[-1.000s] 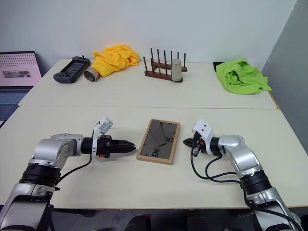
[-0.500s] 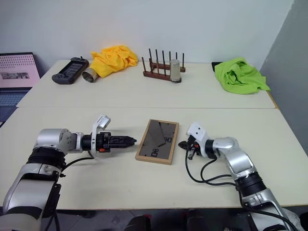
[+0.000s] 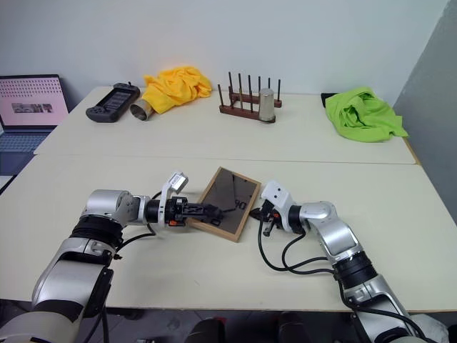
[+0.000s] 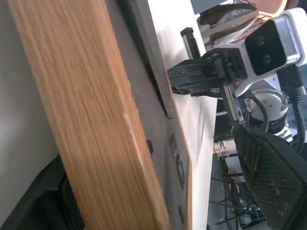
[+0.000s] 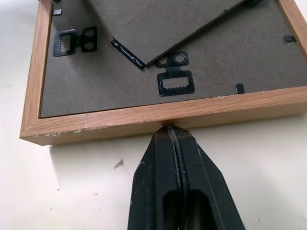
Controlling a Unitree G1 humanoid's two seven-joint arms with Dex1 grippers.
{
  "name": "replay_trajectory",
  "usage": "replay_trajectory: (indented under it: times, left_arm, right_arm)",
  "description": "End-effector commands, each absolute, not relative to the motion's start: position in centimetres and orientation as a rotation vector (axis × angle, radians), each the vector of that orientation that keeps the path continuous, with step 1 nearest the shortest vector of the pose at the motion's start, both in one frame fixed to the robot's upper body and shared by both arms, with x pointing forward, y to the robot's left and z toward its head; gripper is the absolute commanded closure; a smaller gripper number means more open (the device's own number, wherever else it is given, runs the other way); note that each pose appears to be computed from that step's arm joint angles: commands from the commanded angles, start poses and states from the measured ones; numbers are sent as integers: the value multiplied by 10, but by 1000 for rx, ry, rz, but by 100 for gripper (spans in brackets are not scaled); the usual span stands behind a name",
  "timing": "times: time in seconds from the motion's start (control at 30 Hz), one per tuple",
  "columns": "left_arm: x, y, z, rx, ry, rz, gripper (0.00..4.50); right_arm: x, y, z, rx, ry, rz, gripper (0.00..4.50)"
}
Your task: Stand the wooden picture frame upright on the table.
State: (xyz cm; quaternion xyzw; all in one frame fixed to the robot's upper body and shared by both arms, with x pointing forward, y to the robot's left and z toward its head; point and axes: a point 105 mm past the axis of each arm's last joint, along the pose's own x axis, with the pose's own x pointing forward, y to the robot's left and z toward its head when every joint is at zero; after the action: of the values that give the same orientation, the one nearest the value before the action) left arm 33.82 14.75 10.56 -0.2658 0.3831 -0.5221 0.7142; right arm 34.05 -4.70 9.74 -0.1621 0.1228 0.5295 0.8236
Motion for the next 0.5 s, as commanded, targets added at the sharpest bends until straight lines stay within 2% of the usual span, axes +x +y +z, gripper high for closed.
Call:
replay_trajectory:
  times: [0.03, 0.27, 0.4, 0.47, 0.5]
  left_arm:
    - [334, 148, 108, -598, 854, -1174, 97]
    - [329, 155, 117, -606, 833, -1184, 236]
    - [335, 156, 125, -638, 771, -1154, 315]
    - [339, 153, 128, -618, 743, -1135, 322]
    - [340, 151, 132, -617, 720, -1140, 322]
  right_arm:
    - [342, -49, 106, -353, 212, 1116, 450]
    - [348, -68, 104, -375, 224, 1067, 450]
    - [361, -84, 127, -356, 187, 1021, 450]
    - [364, -87, 145, -316, 157, 1016, 450]
    - [365, -88, 154, -298, 146, 1021, 432]
